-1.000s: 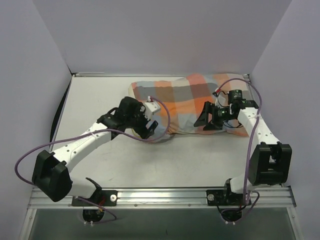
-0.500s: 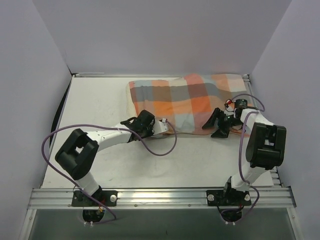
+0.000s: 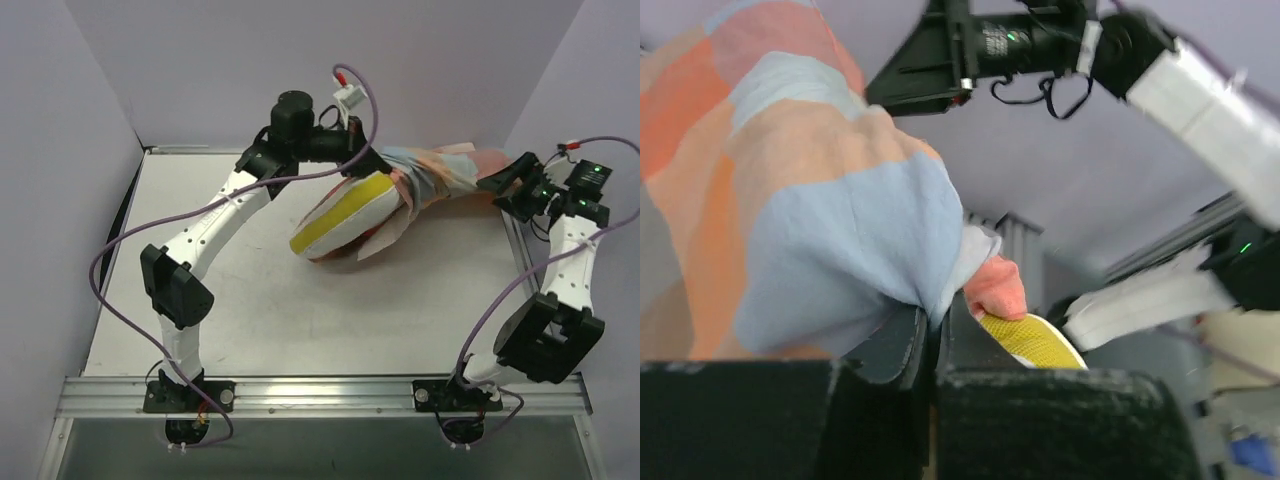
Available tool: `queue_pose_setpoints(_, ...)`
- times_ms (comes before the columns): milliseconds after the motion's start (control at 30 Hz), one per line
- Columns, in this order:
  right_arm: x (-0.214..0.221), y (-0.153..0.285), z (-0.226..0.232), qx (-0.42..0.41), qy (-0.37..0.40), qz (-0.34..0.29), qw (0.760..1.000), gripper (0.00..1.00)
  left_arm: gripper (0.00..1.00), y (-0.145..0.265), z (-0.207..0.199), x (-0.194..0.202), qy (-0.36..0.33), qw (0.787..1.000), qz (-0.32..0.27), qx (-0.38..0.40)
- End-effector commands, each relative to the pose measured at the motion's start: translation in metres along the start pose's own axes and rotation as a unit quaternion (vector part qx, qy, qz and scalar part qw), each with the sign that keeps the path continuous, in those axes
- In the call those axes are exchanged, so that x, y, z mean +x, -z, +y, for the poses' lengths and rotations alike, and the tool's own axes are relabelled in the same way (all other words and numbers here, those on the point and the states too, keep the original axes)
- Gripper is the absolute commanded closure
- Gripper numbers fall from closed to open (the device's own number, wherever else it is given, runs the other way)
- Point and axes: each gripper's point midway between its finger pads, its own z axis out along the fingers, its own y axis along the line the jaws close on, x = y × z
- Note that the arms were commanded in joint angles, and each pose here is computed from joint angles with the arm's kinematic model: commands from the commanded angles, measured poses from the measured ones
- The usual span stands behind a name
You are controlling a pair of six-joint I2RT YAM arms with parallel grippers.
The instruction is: Put the pillow into the pillowcase
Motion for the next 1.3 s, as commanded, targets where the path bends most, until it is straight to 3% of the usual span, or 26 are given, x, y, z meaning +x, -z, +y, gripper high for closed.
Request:
queue_pose_setpoints(0,-0.042,0.050,0.048,-0.030,0.071,-0.083,0.994,0.22,1.00,0.059,-0.037,-0.093,0.095,0.984,-0.118,0.098)
queue_pose_setpoints(100,-0.054,0.057,0.067,-0.030,0.121,-0.104,0.987,0.17,1.00,0.099,0.024,-0.088,0.156,0.975,-0.156,0.022)
queue_pose_setpoints(133,-0.052,0.053,0.070,-0.034,0.130,-0.096,0.986,0.17,1.00,0.124,0.070,-0.064,0.203,0.965,-0.163,-0.031)
queue_pose_setpoints(200,-0.037,0.035,0.077,-0.045,0.141,-0.055,0.987,0.20,1.00,0.147,0.110,-0.027,0.235,0.955,-0.168,-0.072)
queue_pose_setpoints(233,-0.027,0.026,0.081,-0.051,0.144,-0.035,0.988,0.21,1.00,0.173,0.149,0.024,0.286,0.936,-0.166,-0.122)
queue_pose_setpoints(300,-0.003,0.006,0.078,-0.048,0.155,0.008,0.987,0.22,1.00,0.194,0.174,0.074,0.308,0.926,-0.151,-0.159)
queue_pose_setpoints(333,0.020,-0.007,0.091,-0.062,0.176,0.040,0.982,0.25,1.00,0.199,0.189,0.112,0.324,0.921,-0.126,-0.174)
queue_pose_setpoints(367,0.034,-0.017,0.097,-0.067,0.189,0.061,0.978,0.25,0.98,0.207,0.200,0.148,0.365,0.902,-0.087,-0.212)
queue_pose_setpoints(400,0.044,-0.026,0.097,-0.058,0.202,0.074,0.975,0.27,0.92,0.213,0.211,0.168,0.317,0.916,-0.053,-0.239)
queue_pose_setpoints(433,0.068,-0.038,0.117,-0.079,0.242,0.101,0.962,0.29,0.81,0.215,0.216,0.187,0.327,0.912,-0.029,-0.248)
queue_pose_setpoints(467,0.080,-0.048,0.118,-0.077,0.253,0.121,0.957,0.30,0.61,0.222,0.220,0.193,0.333,0.907,-0.016,-0.259)
queue_pose_setpoints(567,0.118,-0.074,0.146,-0.090,0.328,0.162,0.926,0.36,0.44,0.246,0.240,0.188,0.291,0.903,-0.005,-0.316)
queue_pose_setpoints(633,0.129,-0.086,0.161,-0.084,0.373,0.167,0.909,0.36,0.39,0.272,0.254,0.185,0.270,0.892,0.000,-0.363)
queue_pose_setpoints(667,0.155,-0.098,0.171,-0.098,0.416,0.192,0.884,0.36,0.38,0.274,0.250,0.187,0.276,0.890,0.011,-0.362)
queue_pose_setpoints(700,0.163,-0.104,0.174,-0.095,0.439,0.199,0.871,0.35,0.31,0.295,0.257,0.181,0.273,0.884,0.000,-0.378)
queue_pose_setpoints(800,0.193,-0.121,0.184,-0.094,0.519,0.222,0.820,0.33,0.27,0.308,0.238,0.190,0.290,0.879,0.010,-0.379)
queue_pose_setpoints(833,0.201,-0.123,0.187,-0.095,0.535,0.227,0.808,0.32,0.17,0.308,0.231,0.193,0.295,0.878,0.011,-0.376)
queue_pose_setpoints(900,0.222,-0.133,0.186,-0.093,0.577,0.242,0.775,0.30,0.11,0.306,0.215,0.204,0.308,0.879,0.012,-0.364)
queue_pose_setpoints(1133,0.268,-0.151,0.156,-0.065,0.650,0.306,0.693,0.33,0.10,0.301,0.170,0.233,0.360,0.869,-0.015,-0.339)
queue_pose_setpoints(1267,0.272,-0.158,0.135,-0.038,0.664,0.324,0.673,0.45,0.10,0.303,0.164,0.232,0.357,0.870,-0.026,-0.340)
